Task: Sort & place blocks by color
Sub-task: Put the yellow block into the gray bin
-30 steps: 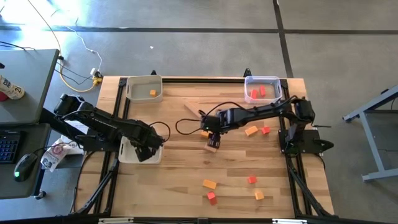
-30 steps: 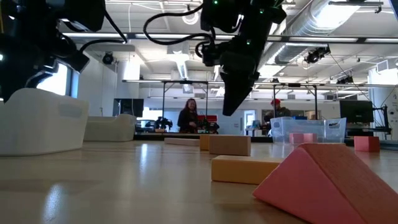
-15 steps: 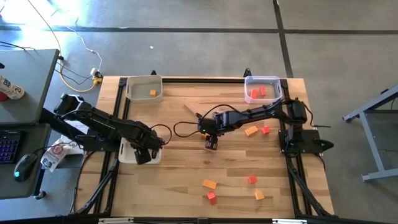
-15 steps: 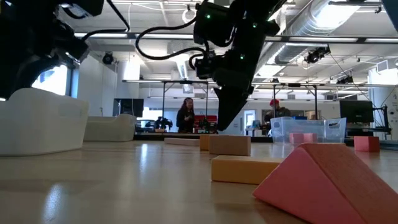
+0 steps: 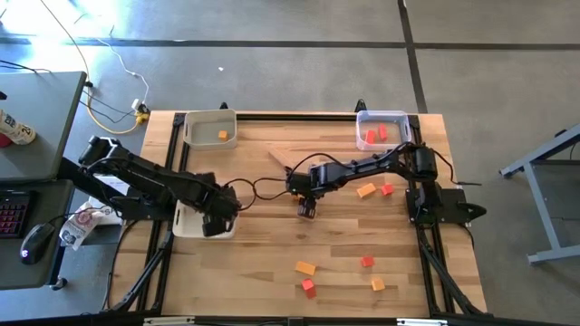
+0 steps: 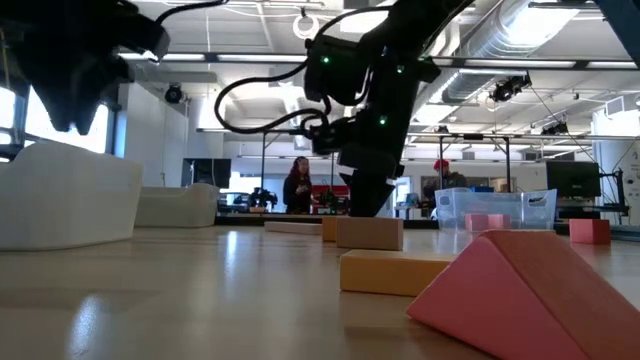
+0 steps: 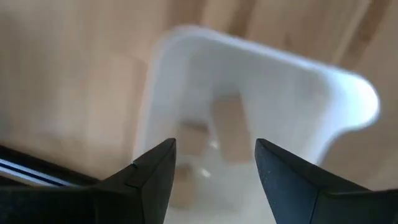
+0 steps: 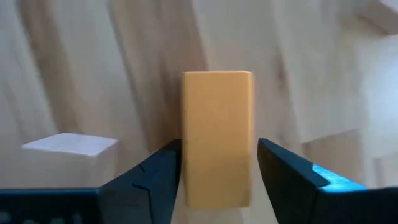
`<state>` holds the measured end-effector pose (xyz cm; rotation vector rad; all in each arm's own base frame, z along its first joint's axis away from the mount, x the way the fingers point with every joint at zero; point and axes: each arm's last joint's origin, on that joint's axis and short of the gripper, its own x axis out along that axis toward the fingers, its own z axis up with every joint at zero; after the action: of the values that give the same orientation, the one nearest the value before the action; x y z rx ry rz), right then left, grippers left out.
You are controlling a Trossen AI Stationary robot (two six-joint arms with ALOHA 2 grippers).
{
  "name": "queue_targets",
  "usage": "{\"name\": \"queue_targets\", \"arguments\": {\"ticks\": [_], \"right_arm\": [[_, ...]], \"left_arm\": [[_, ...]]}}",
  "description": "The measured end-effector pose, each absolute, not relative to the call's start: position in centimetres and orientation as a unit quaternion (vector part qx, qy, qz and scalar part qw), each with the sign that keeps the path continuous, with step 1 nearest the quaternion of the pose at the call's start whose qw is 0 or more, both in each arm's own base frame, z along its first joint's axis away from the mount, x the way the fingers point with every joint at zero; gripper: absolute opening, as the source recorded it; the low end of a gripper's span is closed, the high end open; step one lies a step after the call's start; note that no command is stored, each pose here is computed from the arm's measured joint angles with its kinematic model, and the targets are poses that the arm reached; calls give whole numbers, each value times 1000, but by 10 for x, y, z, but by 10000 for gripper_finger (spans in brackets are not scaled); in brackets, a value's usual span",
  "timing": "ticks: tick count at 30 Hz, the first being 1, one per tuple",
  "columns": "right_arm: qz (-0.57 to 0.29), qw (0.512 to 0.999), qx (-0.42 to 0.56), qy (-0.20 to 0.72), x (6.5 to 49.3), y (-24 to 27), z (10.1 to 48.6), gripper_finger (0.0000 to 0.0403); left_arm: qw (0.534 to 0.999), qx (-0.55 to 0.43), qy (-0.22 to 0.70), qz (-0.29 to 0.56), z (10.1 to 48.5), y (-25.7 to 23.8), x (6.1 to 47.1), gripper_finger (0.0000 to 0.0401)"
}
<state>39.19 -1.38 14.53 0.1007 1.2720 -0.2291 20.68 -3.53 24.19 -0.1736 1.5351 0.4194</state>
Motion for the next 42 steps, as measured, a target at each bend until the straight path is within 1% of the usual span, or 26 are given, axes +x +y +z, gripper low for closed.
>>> {"name": "queue_targets", "arguments": {"ticks": [2,6,7,9,13,18,23,26,30,35,42], "right_arm": [[-95,798,57,592,392,-13,145,173],[-78,802,77,587,394,-15,146,109],[-78,803,78,586,394,-15,146,106],[-76,803,80,586,394,-16,146,106],[-77,803,80,586,394,-16,146,106],[-77,803,80,585,393,-16,149,106],[-75,819,81,564,391,-16,166,106],[-72,827,79,551,389,-16,178,106],[-71,838,79,536,386,-16,191,106],[-67,849,70,519,382,-16,206,106],[-64,864,68,495,377,-15,225,106]], "left_arm": [[711,-47,671,205,246,-32,210,204],[731,3,629,265,252,-23,215,204],[733,11,620,279,253,-20,216,204],[734,22,611,297,254,-13,217,204],[736,22,604,304,255,1,222,204],[738,10,608,293,254,22,226,204],[751,-2,599,277,255,43,230,204],[770,-4,586,251,256,54,235,204],[808,0,558,189,259,64,243,204],[849,28,513,125,264,70,253,204],[879,39,469,80,268,69,262,204]]}}
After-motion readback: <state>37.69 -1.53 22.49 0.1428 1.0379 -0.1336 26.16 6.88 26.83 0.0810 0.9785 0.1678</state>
